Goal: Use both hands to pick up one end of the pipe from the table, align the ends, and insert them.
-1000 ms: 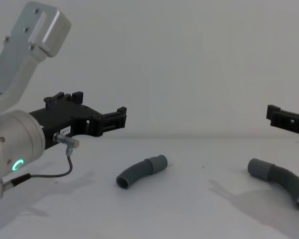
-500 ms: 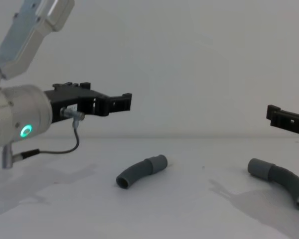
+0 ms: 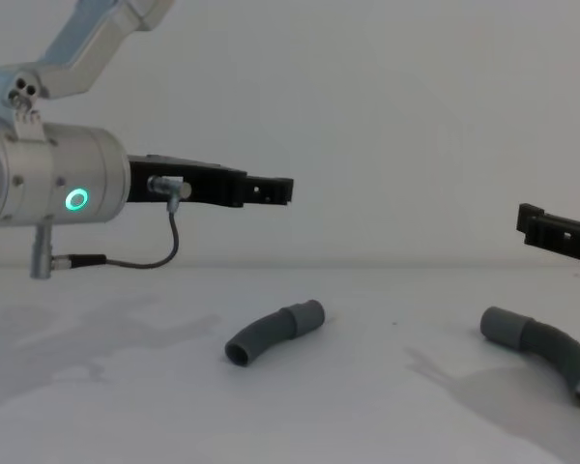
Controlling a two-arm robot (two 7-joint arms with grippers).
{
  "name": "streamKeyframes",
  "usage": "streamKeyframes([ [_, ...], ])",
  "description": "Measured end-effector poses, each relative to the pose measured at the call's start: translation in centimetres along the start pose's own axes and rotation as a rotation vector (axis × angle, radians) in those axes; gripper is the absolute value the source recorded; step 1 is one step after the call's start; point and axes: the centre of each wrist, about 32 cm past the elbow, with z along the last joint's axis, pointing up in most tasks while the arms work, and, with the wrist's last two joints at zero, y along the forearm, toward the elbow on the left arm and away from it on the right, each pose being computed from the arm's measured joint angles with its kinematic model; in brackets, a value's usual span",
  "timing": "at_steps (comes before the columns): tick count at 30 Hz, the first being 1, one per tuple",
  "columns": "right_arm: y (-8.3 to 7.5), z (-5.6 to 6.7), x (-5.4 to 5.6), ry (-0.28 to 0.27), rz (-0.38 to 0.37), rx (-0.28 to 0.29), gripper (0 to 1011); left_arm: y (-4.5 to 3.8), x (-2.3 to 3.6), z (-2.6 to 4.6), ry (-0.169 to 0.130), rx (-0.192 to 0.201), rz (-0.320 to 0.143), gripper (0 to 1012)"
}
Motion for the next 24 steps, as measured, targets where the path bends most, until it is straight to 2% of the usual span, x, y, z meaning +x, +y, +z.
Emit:
streamKeyframes([
  [5,0.0,0.0,0.0,0.0,0.0,0.0,1000,-0.55,0.4,0.68,-0.009,0.046,-0.045,1001],
  [10,0.0,0.0,0.0,0.0,0.0,0.0,1000,-1.12,0.59,0.83,-0.017,0.088,-0.076,1001],
  [16,0.0,0.0,0.0,0.0,0.0,0.0,1000,-1.69,0.69,0.71,-0.039,0.119,-0.089,1001],
  [24,0.0,0.0,0.0,0.0,0.0,0.0,1000,-2.81,0.6,0.09,-0.078,0.15,-0.09,1001],
])
